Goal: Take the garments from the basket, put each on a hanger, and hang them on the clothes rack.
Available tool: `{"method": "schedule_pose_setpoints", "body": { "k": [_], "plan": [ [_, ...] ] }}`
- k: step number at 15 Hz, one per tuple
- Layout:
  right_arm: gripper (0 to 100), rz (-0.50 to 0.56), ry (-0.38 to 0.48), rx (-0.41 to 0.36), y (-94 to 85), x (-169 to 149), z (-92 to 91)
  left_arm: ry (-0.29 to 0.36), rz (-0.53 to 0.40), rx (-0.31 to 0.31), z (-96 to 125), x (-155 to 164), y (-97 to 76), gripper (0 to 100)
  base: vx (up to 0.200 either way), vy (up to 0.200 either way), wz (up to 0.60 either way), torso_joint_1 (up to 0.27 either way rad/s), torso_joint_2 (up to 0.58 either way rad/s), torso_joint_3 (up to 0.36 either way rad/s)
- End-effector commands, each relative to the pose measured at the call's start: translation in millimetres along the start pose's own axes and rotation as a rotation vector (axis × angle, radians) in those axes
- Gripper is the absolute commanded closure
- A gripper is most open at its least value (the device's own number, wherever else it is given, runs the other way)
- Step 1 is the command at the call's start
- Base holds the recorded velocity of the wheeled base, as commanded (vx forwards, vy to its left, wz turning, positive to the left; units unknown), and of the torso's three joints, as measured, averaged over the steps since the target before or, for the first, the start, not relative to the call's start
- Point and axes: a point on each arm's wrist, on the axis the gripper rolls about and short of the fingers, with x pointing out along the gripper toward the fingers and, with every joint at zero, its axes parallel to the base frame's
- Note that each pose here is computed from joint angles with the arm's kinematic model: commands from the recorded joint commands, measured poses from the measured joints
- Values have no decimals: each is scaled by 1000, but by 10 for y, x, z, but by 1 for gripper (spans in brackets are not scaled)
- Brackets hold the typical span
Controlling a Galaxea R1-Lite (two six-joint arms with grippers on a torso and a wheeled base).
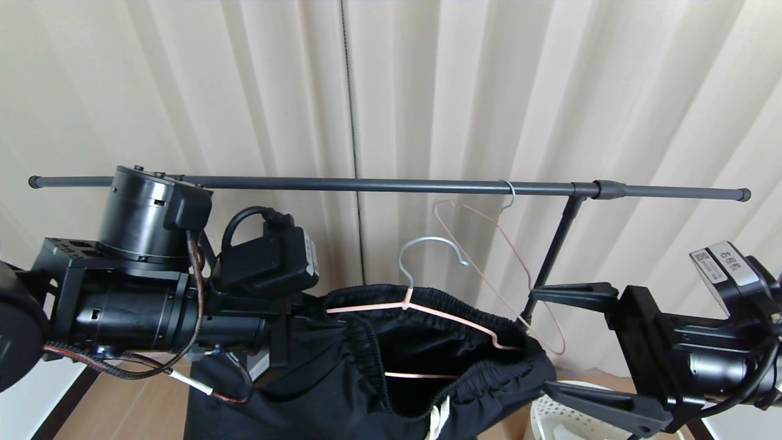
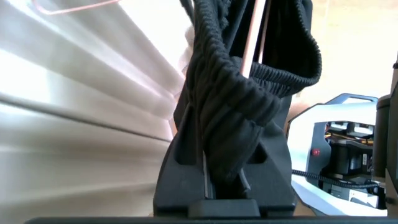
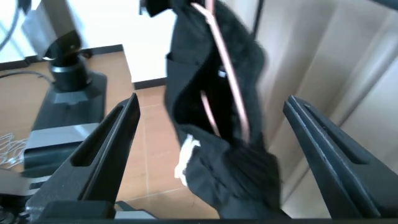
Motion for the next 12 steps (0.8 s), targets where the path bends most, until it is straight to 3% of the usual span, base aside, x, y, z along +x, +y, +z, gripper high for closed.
{"method": "schedule_pose_setpoints", "body": {
  "k": [1, 3, 9, 12],
  "plan": [
    [0, -60, -4, -2, -103, -76, 10, -5, 39, -4, -21, -136, 1, 100, 0, 0, 0, 0, 0, 0],
    [0, -90, 1, -13, -183, -103, -2, -10, 69, -8, -39, -235, -5, 100, 0, 0, 0, 0, 0, 0],
    [0, -166, 71, 40, -429, 11, -222, -172, 225, -127, -83, -434, -86, 100, 0, 0, 0, 0, 0, 0],
    [0, -172, 92, 50, -514, 68, -331, -239, 256, -184, -59, -521, -131, 100, 0, 0, 0, 0, 0, 0]
  ]
}}
